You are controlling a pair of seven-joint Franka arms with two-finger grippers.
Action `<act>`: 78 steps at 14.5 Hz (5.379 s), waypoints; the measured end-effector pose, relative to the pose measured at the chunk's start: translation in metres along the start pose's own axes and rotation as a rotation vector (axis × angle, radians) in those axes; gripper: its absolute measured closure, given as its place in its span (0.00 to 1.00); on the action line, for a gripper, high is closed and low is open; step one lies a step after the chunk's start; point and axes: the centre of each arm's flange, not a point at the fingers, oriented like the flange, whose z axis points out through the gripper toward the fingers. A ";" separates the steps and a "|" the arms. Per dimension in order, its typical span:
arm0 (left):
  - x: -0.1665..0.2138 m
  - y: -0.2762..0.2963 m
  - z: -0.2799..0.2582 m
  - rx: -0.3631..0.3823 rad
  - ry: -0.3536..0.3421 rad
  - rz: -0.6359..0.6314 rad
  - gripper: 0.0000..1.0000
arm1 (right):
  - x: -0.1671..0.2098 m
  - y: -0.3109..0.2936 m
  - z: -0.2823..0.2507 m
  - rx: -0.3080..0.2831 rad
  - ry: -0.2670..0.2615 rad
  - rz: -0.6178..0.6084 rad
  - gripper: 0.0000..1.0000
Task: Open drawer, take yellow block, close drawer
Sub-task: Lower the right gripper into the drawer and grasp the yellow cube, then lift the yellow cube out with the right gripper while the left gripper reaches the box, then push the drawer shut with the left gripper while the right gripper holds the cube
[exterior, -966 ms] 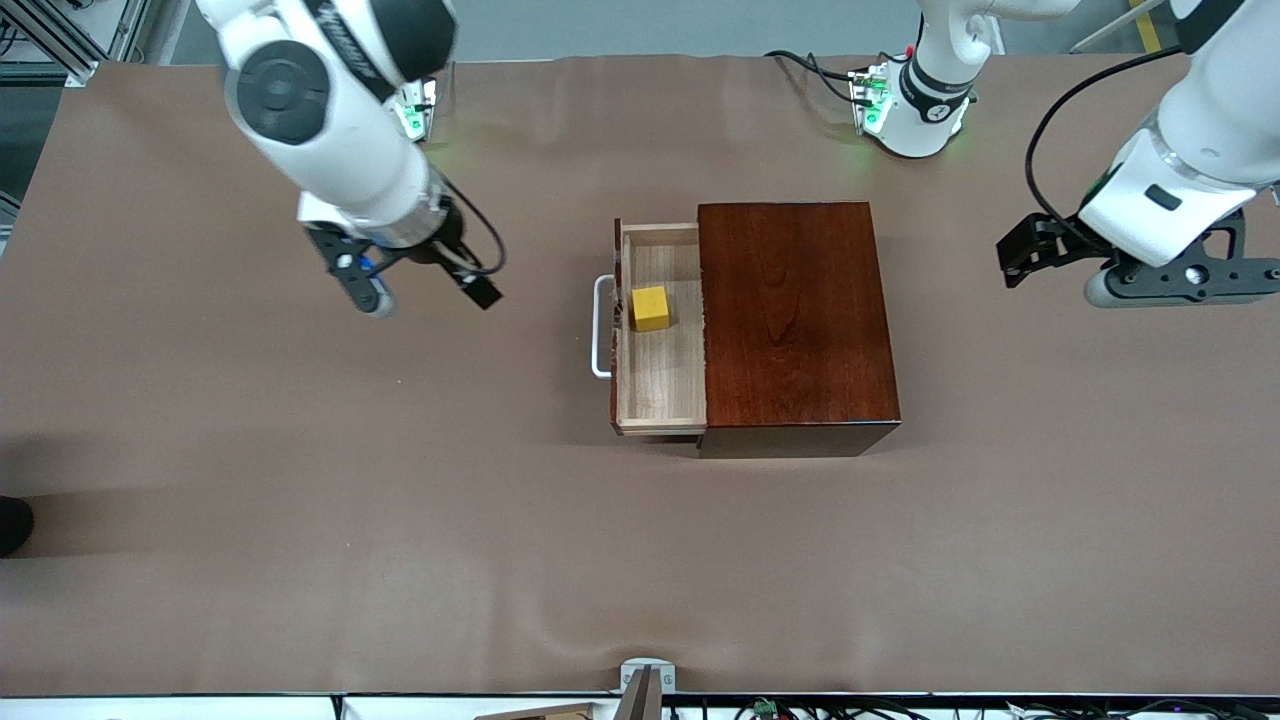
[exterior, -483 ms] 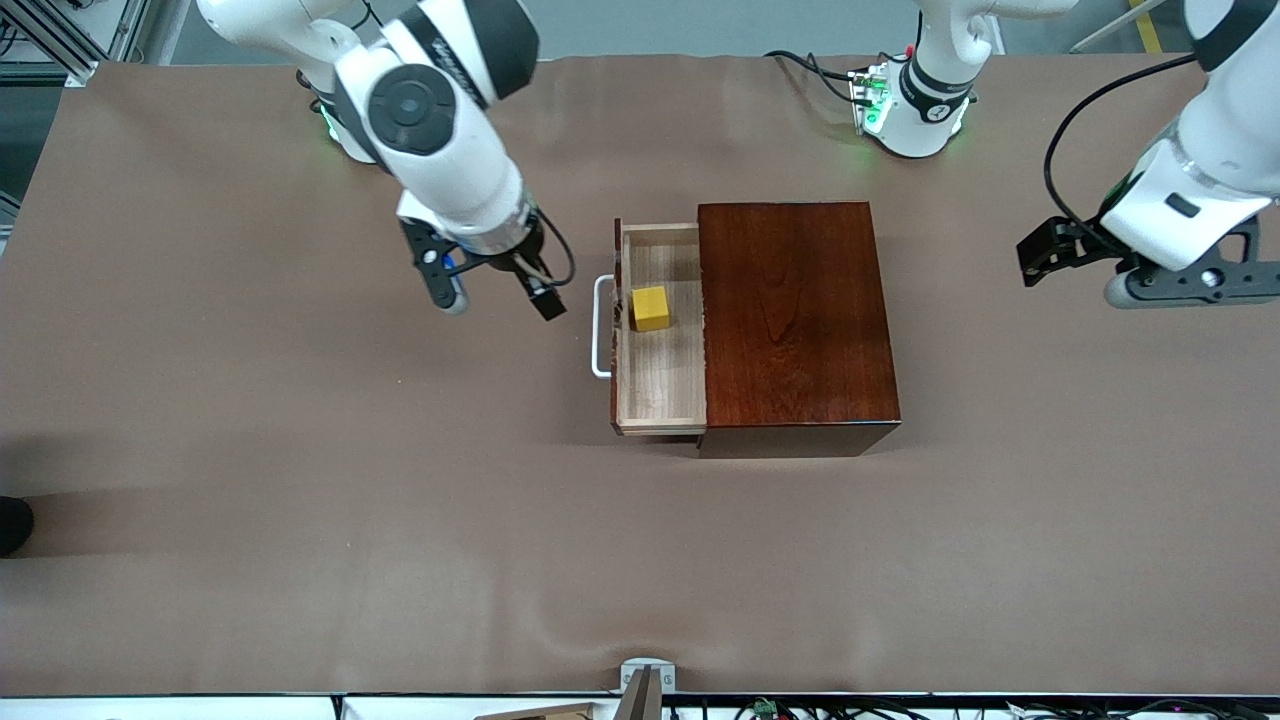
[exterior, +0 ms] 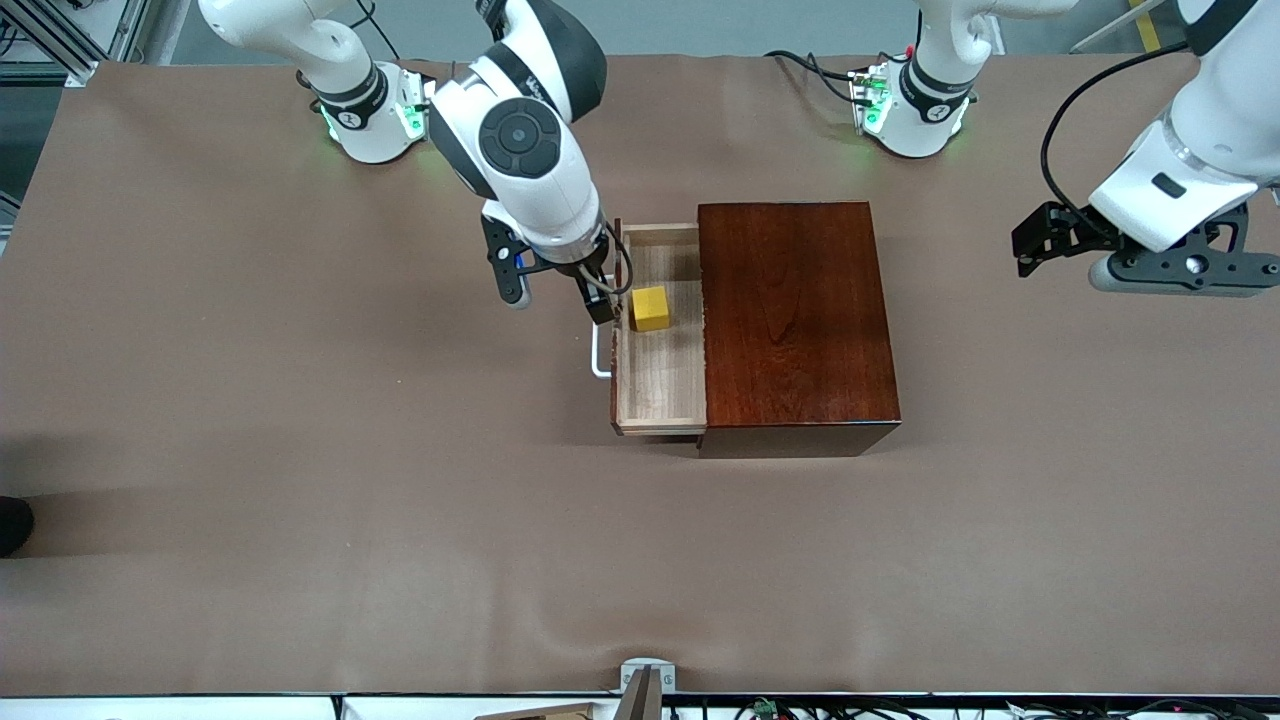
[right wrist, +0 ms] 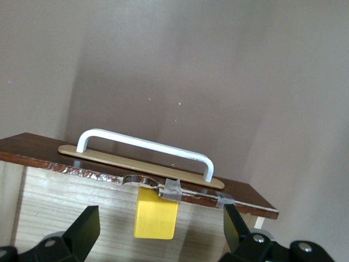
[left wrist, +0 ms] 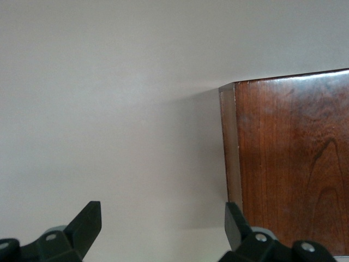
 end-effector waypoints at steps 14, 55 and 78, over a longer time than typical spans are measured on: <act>-0.008 -0.005 -0.015 0.001 0.027 -0.008 0.00 | -0.054 -0.009 0.067 0.004 -0.001 0.144 0.00; -0.010 -0.013 -0.012 0.003 0.001 -0.024 0.00 | -0.004 -0.061 -0.025 0.060 0.023 0.085 0.44; -0.011 0.355 0.082 -0.053 0.019 -0.211 0.00 | 0.314 -0.069 -0.064 -0.131 0.064 -0.636 0.44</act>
